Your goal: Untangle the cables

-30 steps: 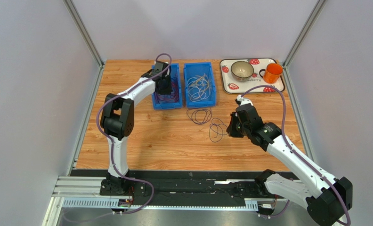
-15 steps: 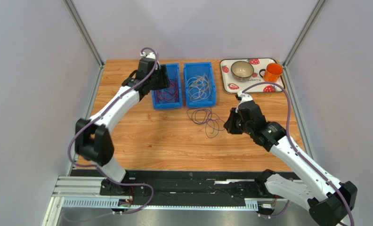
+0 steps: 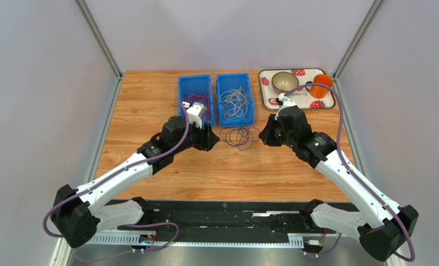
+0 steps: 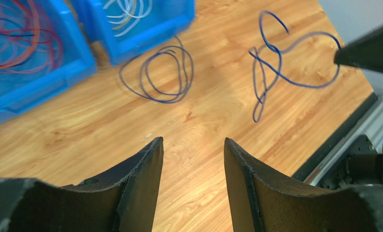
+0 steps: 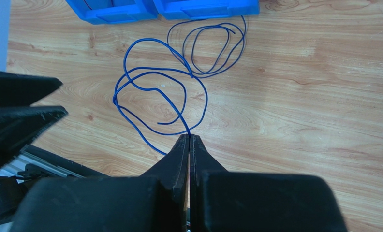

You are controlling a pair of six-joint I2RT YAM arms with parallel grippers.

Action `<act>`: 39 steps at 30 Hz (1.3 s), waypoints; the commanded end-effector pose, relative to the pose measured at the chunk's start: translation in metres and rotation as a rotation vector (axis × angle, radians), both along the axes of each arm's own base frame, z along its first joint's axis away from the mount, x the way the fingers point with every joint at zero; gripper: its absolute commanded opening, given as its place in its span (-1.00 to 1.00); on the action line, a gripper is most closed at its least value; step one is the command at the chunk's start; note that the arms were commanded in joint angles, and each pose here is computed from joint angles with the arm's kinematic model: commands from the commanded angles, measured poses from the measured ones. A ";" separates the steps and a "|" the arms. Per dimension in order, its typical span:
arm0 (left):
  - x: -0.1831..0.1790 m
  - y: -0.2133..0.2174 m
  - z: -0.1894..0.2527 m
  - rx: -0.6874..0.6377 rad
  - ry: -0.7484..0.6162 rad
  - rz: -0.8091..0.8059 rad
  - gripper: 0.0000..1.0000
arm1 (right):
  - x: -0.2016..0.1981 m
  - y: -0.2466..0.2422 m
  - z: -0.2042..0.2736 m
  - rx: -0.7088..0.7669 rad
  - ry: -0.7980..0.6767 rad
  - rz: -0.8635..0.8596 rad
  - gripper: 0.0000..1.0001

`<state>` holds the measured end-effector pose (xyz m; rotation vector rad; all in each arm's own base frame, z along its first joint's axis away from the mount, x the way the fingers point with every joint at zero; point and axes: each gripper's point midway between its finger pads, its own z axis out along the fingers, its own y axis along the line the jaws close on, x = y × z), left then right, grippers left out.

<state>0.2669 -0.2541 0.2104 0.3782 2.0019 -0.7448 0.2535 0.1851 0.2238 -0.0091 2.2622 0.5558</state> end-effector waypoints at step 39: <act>0.033 0.017 0.028 0.239 -0.181 0.226 -1.00 | 0.003 -0.086 0.048 -0.120 -0.156 -0.345 -1.00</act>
